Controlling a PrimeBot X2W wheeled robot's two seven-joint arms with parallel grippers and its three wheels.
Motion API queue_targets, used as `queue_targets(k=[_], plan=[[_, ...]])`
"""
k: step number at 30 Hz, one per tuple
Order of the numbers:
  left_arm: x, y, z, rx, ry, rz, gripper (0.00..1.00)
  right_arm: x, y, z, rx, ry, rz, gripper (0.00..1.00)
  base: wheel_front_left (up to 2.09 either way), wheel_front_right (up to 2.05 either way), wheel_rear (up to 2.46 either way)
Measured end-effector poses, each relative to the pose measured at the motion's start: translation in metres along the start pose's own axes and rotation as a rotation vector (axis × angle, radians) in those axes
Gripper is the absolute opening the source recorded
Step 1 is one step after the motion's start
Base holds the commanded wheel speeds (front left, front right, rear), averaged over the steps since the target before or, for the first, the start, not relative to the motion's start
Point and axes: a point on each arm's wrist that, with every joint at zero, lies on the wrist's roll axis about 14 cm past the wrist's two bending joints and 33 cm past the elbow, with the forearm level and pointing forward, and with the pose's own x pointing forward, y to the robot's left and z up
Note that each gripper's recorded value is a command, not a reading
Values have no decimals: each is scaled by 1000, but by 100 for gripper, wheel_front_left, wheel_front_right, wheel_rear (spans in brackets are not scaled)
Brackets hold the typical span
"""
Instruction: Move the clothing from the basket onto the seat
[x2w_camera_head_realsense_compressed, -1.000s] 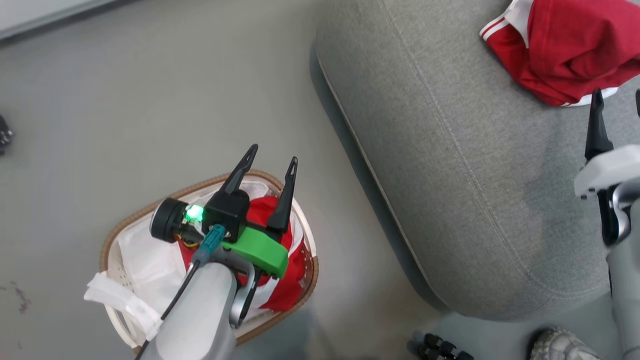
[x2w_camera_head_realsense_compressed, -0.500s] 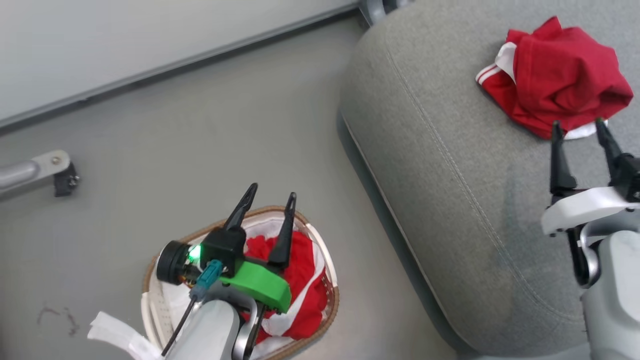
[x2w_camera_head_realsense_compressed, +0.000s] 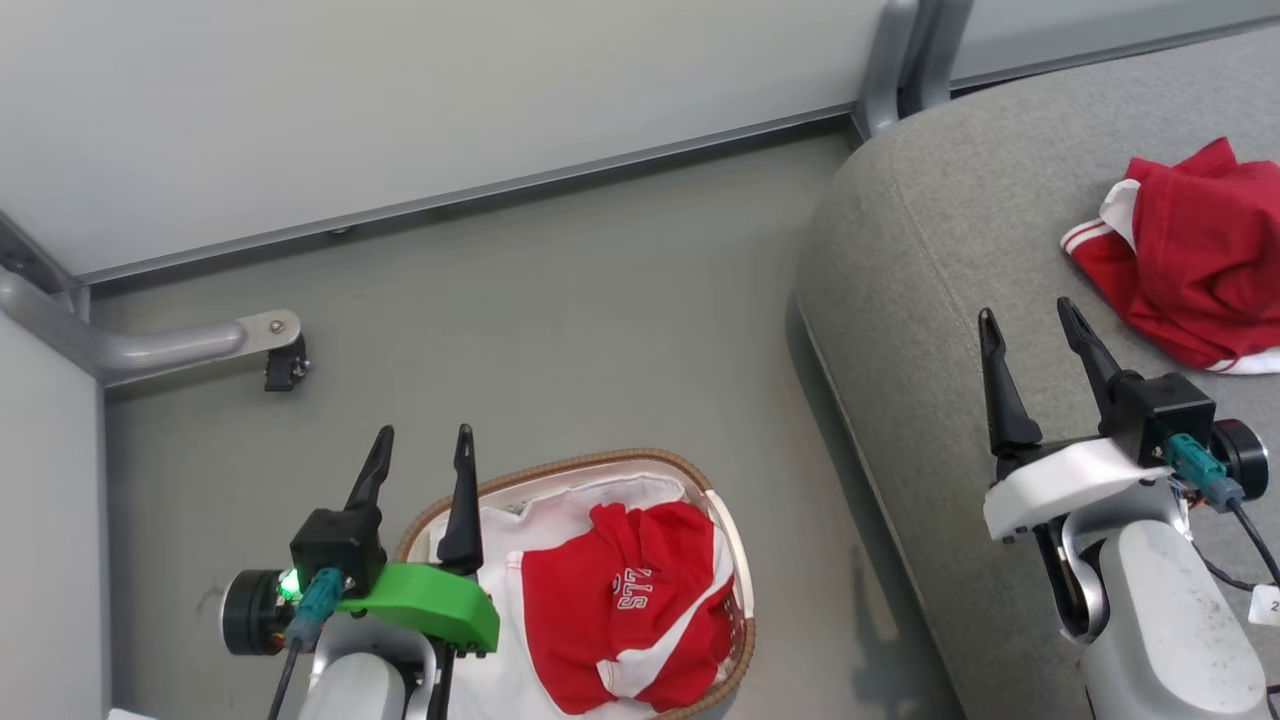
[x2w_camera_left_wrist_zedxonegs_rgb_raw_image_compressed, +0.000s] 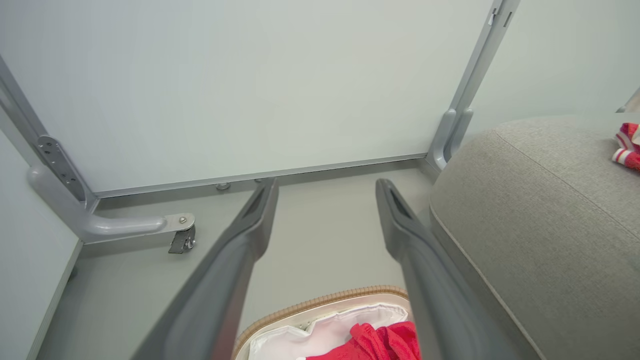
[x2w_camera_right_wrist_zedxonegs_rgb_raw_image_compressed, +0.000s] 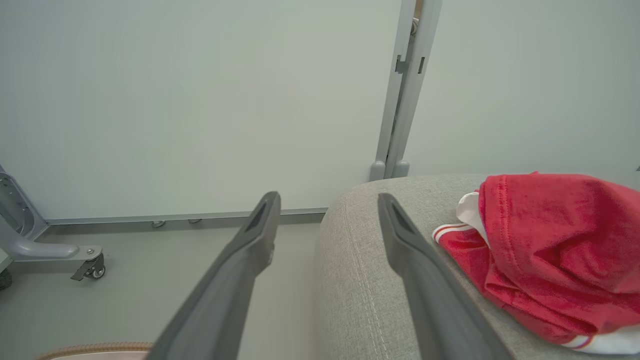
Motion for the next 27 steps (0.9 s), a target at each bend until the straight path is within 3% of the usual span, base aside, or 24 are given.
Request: queue_targets(k=[11, 27], plan=[[-52, 46, 3, 12, -7, 169, 100, -23, 35, -13, 34, 44, 81, 100, 0, 0, 0], [-83, 56, -11, -6, 29, 231, 100, -43, 49, -25, 48, 82, 113, 100, 0, 0, 0]])
